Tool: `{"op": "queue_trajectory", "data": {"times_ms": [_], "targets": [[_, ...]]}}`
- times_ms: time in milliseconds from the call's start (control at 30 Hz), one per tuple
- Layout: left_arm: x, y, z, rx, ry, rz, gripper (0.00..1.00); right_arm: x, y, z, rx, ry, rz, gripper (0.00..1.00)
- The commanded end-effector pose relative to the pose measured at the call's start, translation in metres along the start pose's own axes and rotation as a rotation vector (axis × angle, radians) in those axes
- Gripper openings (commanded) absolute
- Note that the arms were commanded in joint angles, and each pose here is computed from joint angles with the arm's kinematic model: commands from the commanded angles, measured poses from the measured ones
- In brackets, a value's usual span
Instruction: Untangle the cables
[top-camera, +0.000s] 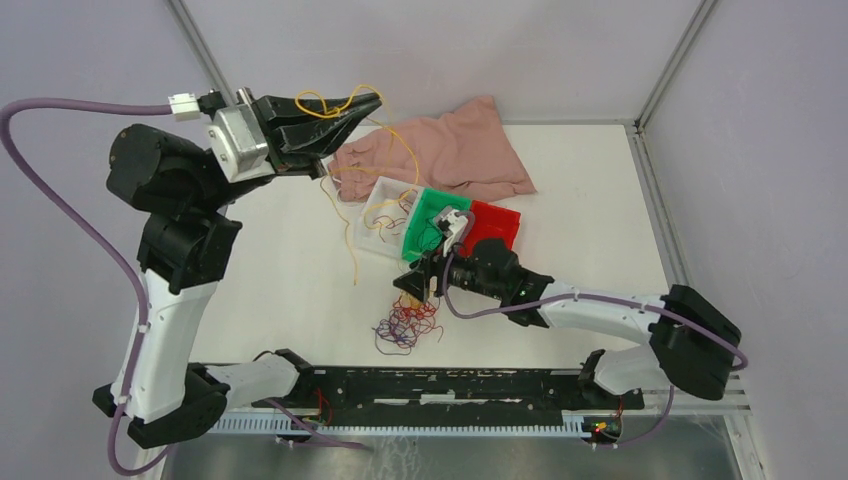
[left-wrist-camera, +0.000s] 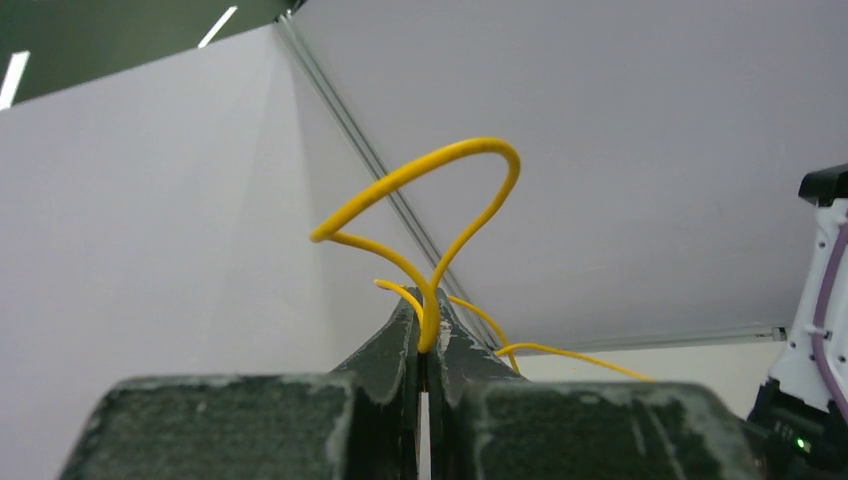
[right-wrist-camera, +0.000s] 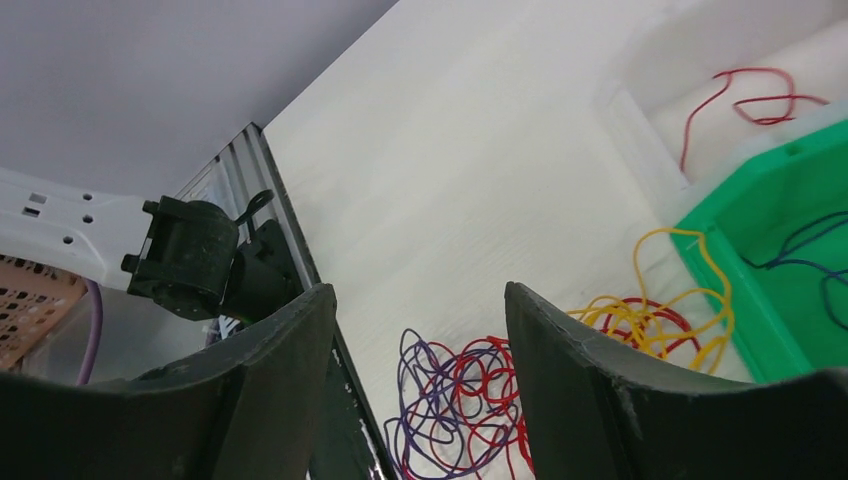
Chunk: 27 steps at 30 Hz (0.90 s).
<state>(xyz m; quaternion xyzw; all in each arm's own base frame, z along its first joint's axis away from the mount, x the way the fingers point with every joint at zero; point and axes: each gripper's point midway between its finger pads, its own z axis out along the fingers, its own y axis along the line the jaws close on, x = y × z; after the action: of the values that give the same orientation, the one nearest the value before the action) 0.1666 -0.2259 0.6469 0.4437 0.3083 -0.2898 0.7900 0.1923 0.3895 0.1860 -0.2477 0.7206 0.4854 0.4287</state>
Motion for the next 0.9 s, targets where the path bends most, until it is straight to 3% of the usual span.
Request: {"op": "queue_trajectory", "data": {"times_ms": [0,267,433,633,867], "targets": [[0.027,-0.014,0.003,0.039,0.026,-0.092,0.03,-0.063,-0.004,-0.028,0.14,-0.173,-0.044,0.7],[0.118,-0.064,-0.001,0.151,0.167,-0.327,0.03,-0.136,-0.072,-0.13,0.727,-0.363,-0.107,0.7],[0.167,-0.091,0.009,0.202,0.228,-0.407,0.03,-0.148,-0.116,-0.193,1.044,-0.396,-0.107,0.72],[0.215,-0.115,0.03,0.266,0.292,-0.45,0.03,-0.141,-0.151,-0.228,1.171,-0.413,-0.016,0.71],[0.26,-0.126,0.051,0.301,0.348,-0.474,0.03,-0.132,-0.166,-0.233,1.201,-0.418,0.005,0.71]]}}
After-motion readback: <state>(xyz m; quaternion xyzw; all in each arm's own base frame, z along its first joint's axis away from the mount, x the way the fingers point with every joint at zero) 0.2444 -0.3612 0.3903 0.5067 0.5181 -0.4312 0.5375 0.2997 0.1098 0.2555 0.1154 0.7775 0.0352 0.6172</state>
